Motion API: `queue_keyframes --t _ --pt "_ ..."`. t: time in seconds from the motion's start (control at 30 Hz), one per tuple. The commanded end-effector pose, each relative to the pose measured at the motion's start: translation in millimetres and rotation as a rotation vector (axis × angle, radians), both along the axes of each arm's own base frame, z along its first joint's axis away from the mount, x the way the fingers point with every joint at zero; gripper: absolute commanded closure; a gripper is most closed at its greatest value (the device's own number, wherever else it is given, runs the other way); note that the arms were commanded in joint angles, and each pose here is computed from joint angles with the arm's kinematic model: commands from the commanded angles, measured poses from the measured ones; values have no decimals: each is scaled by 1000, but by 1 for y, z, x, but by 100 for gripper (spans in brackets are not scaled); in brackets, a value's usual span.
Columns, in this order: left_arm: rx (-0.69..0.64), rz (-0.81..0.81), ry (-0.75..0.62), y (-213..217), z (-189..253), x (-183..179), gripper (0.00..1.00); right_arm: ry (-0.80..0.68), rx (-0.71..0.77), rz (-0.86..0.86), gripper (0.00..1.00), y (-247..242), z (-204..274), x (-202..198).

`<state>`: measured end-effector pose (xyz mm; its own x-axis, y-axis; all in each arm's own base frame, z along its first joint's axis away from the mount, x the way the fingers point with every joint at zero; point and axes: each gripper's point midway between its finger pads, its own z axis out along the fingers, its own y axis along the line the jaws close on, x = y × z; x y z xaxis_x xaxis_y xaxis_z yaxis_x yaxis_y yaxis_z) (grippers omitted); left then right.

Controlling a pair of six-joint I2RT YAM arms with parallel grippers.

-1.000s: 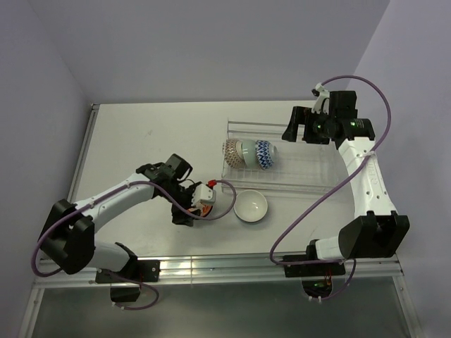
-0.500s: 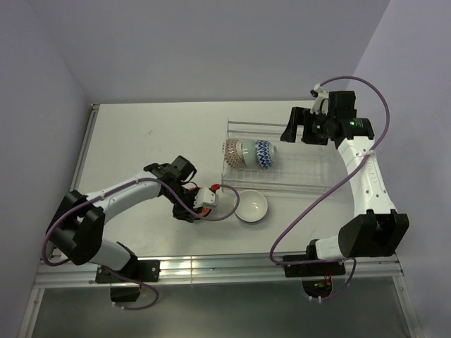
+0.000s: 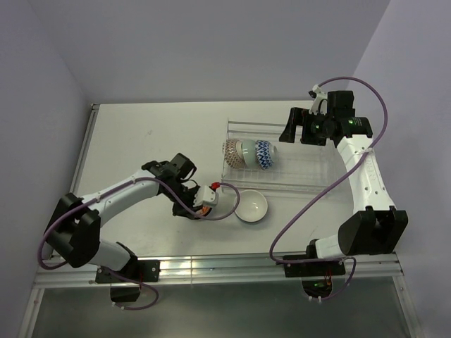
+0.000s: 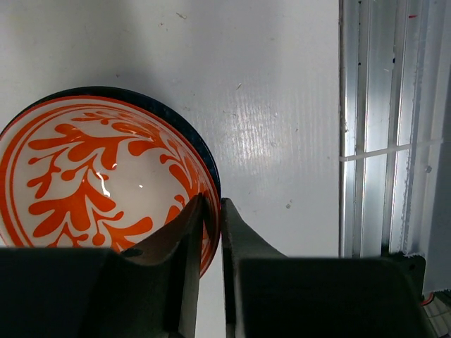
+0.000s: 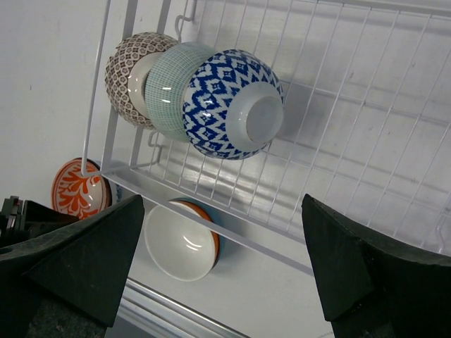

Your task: Load the bowls into the dish rack

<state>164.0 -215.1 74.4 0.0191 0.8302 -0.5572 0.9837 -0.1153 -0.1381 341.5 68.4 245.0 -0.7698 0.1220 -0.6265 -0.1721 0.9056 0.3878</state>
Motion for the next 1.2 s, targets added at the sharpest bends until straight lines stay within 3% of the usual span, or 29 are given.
queue_keyframes --t 0.0,0.27,0.7,0.9,1.07,1.17 --pt "-1 0 -2 4 16 -5 100 -22 18 11 0 2 9 3" --pt "-46 48 -66 2 48 1 100 -29 66 34 0 10 12 4" --pt "-250 243 -164 -16 124 15 100 -3 237 28 0 32 20 9" --pt "-444 404 -338 -27 190 47 100 23 297 -53 0 34 24 6" --pt "-598 479 -476 -38 239 74 100 4 437 42 0 57 47 -12" --pt "-624 496 -514 -49 251 87 100 -31 456 67 0 66 59 -17"
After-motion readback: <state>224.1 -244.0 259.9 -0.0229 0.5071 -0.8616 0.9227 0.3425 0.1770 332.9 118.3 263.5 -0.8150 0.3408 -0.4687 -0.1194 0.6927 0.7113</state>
